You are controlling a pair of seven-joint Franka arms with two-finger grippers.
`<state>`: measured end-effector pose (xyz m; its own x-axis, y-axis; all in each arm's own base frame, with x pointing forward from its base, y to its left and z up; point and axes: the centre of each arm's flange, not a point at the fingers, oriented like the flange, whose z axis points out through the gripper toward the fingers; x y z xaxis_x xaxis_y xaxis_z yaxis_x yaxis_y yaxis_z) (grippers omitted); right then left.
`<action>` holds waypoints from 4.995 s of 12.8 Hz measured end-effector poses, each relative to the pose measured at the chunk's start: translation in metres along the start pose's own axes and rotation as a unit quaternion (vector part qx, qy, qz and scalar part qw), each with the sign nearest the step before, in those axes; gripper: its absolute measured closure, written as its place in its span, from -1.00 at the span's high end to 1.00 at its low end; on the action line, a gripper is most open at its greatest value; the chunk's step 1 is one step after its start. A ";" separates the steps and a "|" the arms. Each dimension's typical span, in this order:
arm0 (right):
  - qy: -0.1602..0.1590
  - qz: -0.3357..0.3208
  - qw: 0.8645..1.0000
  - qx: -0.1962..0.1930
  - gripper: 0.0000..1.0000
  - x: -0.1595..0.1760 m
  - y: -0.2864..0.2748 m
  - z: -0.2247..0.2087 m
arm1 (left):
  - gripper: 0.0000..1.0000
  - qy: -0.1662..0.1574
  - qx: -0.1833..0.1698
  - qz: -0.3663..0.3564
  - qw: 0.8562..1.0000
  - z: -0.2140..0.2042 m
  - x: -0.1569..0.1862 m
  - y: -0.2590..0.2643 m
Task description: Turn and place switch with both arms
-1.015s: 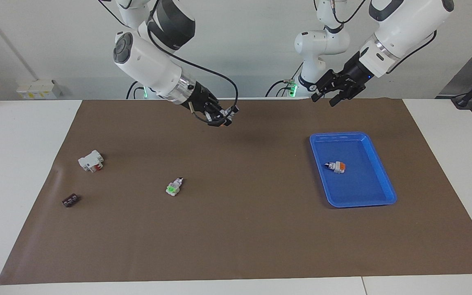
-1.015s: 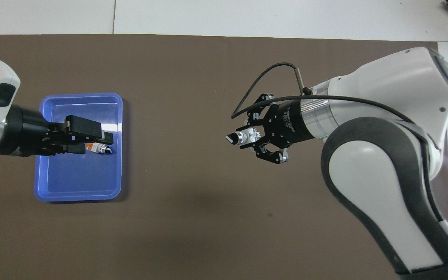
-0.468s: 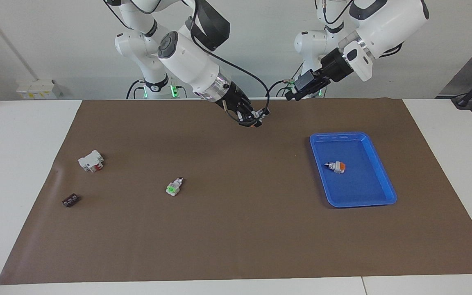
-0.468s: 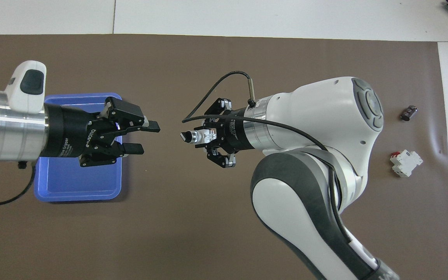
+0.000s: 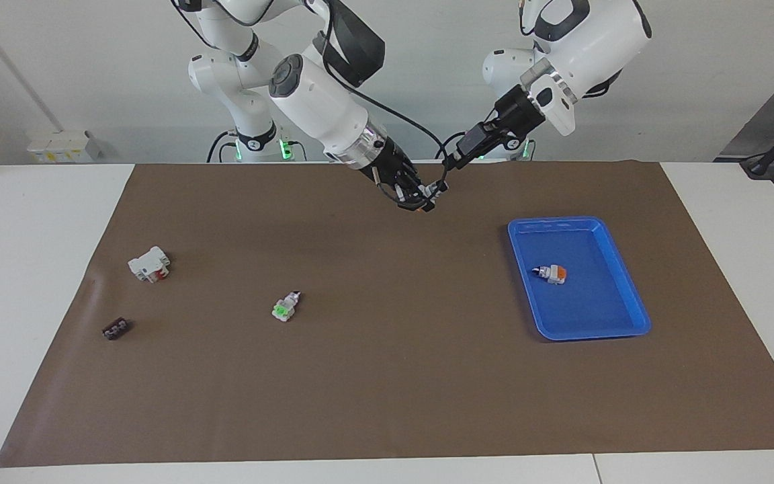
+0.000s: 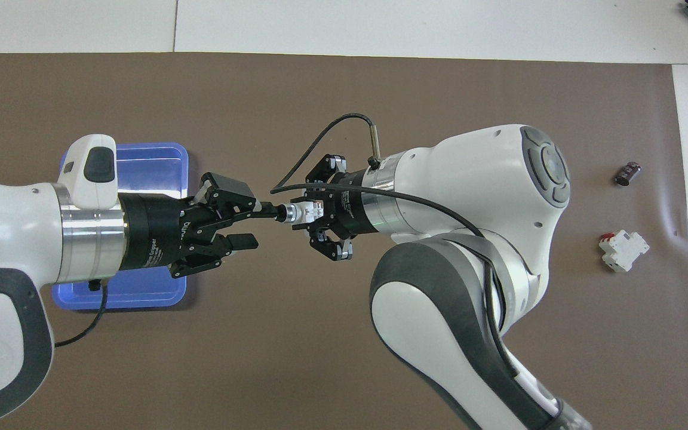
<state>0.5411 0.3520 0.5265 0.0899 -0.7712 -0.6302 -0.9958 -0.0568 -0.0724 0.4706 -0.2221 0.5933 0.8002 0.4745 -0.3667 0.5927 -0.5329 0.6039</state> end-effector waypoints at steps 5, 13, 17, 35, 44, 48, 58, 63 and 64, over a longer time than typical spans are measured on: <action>0.017 -0.009 1.000 -0.009 -0.33 0.003 0.001 0.000 | -0.04 0.025 -0.036 -0.024 0.999 0.001 0.013 -0.005; 0.018 0.006 1.000 -0.008 -0.33 0.003 0.001 0.000 | -0.04 0.035 -0.042 -0.036 0.998 0.026 0.009 -0.014; 0.018 0.026 0.999 -0.006 -0.33 0.004 0.000 -0.001 | -0.09 0.032 -0.039 -0.038 0.998 0.031 0.005 -0.014; 0.018 0.026 0.999 -0.006 -0.33 0.004 0.000 -0.002 | -0.37 0.050 -0.048 0.018 0.997 0.040 0.005 -0.011; 0.018 0.027 0.999 -0.006 -0.33 0.005 -0.001 -0.002 | -0.67 0.054 -0.047 0.052 0.996 0.042 0.010 -0.012; 0.018 0.027 0.999 -0.006 -0.33 0.005 -0.001 -0.002 | -0.81 0.055 -0.048 0.050 0.996 0.042 0.010 -0.012; 0.019 0.028 0.999 -0.003 -0.33 0.006 -0.003 -0.006 | -0.81 0.041 -0.058 -0.199 0.977 0.043 0.009 -0.012; 0.022 0.027 0.999 0.000 -0.33 0.008 -0.004 -0.008 | -0.81 0.027 -0.063 -0.400 0.914 0.045 0.006 -0.011; 0.022 0.027 0.999 0.000 -0.33 0.008 -0.004 -0.008 | -0.81 0.024 -0.064 -0.435 0.898 0.046 0.006 -0.011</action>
<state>0.5457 0.3406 0.5278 0.0347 -0.8003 -0.5985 -0.9991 -0.0143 -0.0388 0.4727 -0.2453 0.5522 0.0335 0.7040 -0.7094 0.9738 0.1367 0.1817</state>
